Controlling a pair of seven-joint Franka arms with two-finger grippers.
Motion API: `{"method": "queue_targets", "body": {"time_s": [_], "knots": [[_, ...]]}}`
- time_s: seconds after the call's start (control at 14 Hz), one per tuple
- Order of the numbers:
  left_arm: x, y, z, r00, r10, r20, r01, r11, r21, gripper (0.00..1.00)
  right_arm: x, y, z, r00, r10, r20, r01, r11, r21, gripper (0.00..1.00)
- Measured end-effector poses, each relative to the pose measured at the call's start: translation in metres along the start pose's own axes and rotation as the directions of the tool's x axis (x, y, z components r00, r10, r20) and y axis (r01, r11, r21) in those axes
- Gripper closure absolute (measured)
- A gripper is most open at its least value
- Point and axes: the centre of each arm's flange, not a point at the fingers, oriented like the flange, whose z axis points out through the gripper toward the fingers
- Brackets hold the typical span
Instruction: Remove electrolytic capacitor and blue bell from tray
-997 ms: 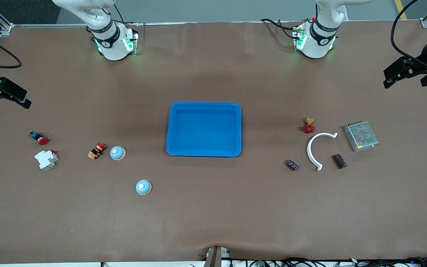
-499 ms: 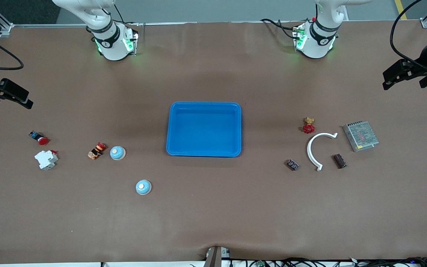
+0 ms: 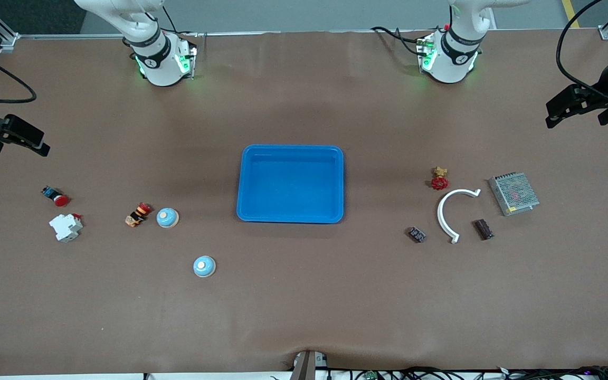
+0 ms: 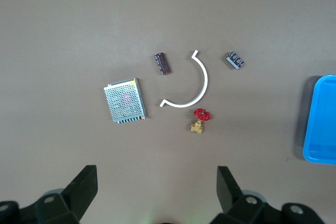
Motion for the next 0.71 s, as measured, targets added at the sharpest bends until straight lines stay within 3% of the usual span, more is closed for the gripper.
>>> {"method": "queue_targets", "body": {"time_s": [0.71], "knots": [[0.0, -0.002, -0.001, 1.0, -0.004, -0.001, 0.004, 1.0, 0.0, 0.0, 0.001, 0.001, 0.015, 1.0, 0.001, 0.03, -0.001, 1.0, -0.003, 0.0]]}}
